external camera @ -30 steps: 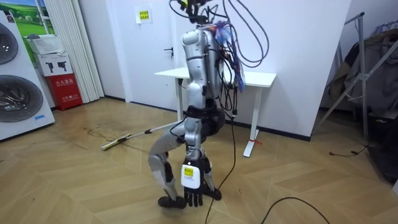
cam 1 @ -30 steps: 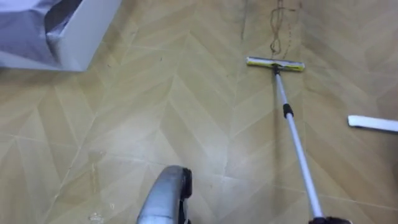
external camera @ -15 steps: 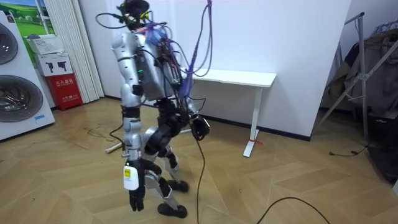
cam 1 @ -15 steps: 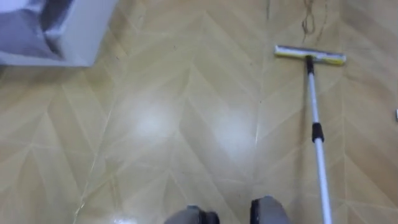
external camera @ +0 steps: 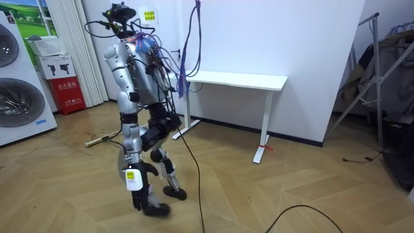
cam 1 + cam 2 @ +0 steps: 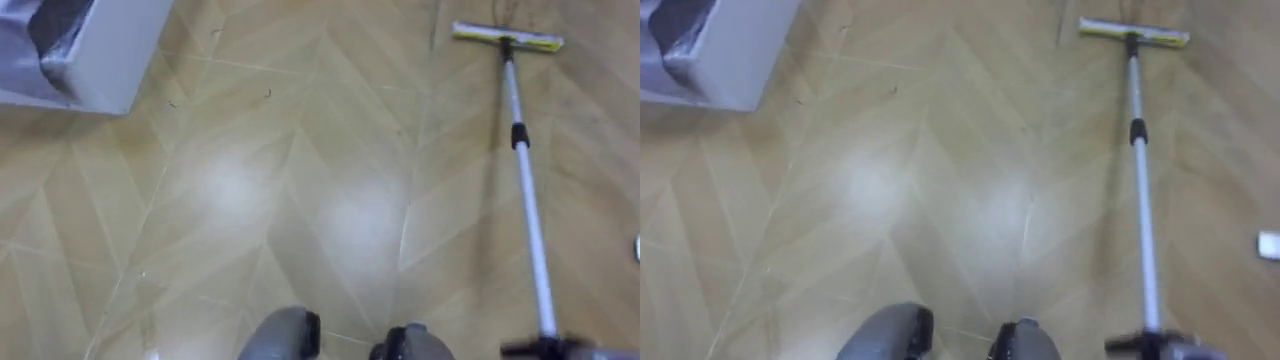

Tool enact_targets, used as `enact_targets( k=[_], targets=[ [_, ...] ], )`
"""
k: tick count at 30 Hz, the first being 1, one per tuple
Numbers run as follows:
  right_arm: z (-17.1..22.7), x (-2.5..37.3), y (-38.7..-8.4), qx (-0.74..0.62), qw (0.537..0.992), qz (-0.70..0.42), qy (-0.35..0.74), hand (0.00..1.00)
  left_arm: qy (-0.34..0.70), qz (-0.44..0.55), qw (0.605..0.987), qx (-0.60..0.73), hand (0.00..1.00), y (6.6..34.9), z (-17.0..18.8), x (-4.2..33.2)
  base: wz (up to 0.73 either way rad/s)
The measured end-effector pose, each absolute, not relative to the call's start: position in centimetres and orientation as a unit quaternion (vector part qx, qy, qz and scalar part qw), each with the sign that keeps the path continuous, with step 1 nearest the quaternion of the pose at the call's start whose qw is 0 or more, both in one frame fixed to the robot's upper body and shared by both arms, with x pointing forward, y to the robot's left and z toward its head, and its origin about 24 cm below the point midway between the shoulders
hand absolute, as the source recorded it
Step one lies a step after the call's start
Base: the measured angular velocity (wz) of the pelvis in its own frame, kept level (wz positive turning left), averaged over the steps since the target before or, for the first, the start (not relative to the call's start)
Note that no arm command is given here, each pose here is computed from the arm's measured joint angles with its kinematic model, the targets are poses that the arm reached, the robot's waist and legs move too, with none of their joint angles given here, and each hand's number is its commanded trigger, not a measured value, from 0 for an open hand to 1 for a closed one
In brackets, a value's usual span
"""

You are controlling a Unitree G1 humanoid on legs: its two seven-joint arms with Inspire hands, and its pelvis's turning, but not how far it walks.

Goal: Mop floor

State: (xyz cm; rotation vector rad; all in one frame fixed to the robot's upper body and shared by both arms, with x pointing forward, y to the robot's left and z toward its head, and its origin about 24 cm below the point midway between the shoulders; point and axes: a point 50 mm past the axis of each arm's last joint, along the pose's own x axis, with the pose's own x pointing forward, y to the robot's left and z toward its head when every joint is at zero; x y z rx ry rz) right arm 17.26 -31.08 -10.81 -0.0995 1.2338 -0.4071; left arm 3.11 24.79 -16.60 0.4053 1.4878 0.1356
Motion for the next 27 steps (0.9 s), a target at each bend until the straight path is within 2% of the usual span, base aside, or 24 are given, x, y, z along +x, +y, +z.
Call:
enact_targets(
  k=[3, 5, 8, 10, 13, 18, 21, 23, 25, 27],
  targets=[
    [-12.7, 13.0, -30.8, 0.002, 0.767, -0.201, 0.609, 1.00, 0.674, 0.042, 0.715, 0.183, 0.00, 24.5, -16.7, 3.1, 0.54],
    [-13.9, 7.7, -30.9, -0.001, 0.717, -0.215, 0.663, 1.00, 0.671, 0.032, 0.720, 0.174, 0.00, 23.8, -16.8, 3.4, 0.32],
    [-14.6, 2.2, -30.9, -0.030, 0.664, -0.215, 0.716, 1.00, 0.663, 0.022, 0.729, 0.169, 0.00, 22.8, -17.0, 3.9, -0.15],
    [-15.0, 0.2, -29.9, -0.033, 0.642, -0.218, 0.734, 1.00, 0.654, 0.026, 0.736, 0.173, 0.00, 22.8, -16.9, 4.6, -0.18],
    [-15.6, -0.3, -28.2, -0.030, 0.627, -0.213, 0.749, 1.00, 0.642, 0.029, 0.745, 0.180, 0.00, 22.3, -16.9, 5.9, -0.42],
    [-15.6, 3.1, -27.8, -0.043, 0.637, -0.202, 0.743, 1.00, 0.648, 0.031, 0.740, 0.176, 0.00, 22.1, -17.0, 5.6, -0.12],
    [-13.7, 9.3, -30.2, -0.071, 0.685, -0.216, 0.692, 1.00, 0.655, 0.042, 0.735, 0.171, 0.00, 22.4, -17.0, 5.2, 0.17],
    [-11.7, 14.5, -31.3, -0.088, 0.741, -0.221, 0.628, 1.00, 0.658, 0.056, 0.729, 0.179, 0.00, 23.3, -16.8, 4.7, 0.02],
    [-10.7, 17.4, -31.0, -0.080, 0.777, -0.213, 0.587, 1.00, 0.666, 0.060, 0.719, 0.187, 0.00, 24.1, -16.7, 3.8, 0.26],
    [-10.4, 18.2, -30.8, -0.057, 0.792, -0.210, 0.571, 1.00, 0.671, 0.059, 0.715, 0.189, 0.00, 24.3, -16.7, 3.5, 0.78]
  ],
)
